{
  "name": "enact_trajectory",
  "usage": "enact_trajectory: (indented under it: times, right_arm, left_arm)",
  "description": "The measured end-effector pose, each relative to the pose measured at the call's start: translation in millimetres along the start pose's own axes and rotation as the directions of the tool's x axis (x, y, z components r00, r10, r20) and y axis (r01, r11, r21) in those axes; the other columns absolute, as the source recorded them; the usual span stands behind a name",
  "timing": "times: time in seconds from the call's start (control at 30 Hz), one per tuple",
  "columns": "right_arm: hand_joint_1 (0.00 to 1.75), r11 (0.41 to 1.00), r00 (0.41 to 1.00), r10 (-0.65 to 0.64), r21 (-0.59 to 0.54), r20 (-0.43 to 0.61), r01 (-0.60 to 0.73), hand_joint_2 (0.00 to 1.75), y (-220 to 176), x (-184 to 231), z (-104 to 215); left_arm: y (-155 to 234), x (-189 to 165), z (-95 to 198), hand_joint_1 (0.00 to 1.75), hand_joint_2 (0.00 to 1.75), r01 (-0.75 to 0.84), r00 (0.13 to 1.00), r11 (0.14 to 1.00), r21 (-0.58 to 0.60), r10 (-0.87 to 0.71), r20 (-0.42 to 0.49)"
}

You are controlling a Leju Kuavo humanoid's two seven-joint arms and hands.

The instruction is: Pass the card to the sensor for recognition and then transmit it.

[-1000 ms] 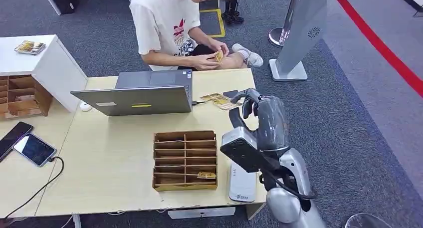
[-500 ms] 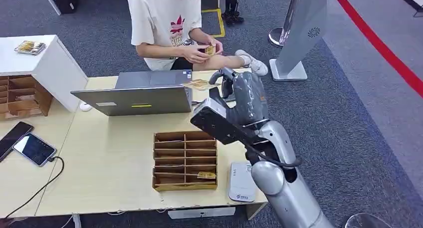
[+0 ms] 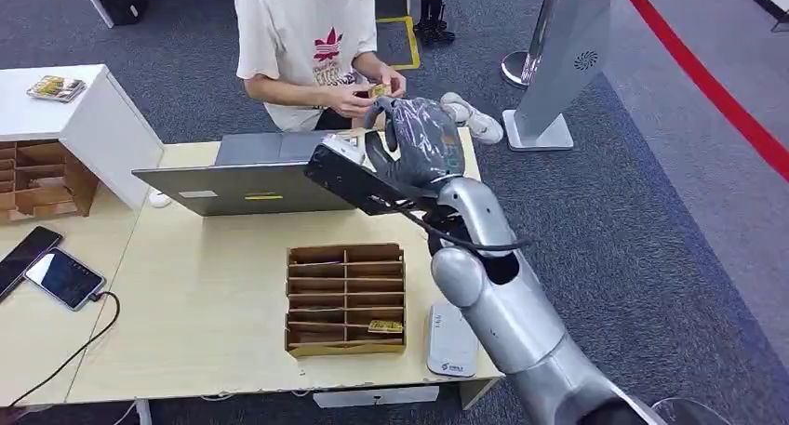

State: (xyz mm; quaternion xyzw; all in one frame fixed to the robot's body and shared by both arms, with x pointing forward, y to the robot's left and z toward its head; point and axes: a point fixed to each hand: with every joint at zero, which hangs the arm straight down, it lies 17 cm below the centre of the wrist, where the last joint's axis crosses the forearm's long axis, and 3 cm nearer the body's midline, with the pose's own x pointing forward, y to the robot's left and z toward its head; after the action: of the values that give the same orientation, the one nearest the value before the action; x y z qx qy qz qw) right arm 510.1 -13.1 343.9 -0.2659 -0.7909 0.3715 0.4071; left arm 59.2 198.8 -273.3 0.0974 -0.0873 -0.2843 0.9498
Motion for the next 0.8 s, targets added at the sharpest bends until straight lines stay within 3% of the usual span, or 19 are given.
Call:
enact_trajectory:
  times: [0.8]
  right_arm:
    - [1.75, 0.999, 0.992, 0.043, 0.024, -0.121, -0.040, 1.75, 6, -27, -34]
  left_arm:
    - [8, -1, -3, 0.00, 0.00, 0.062, 0.998, 0.998, 0.002, -0.062, -0.013]
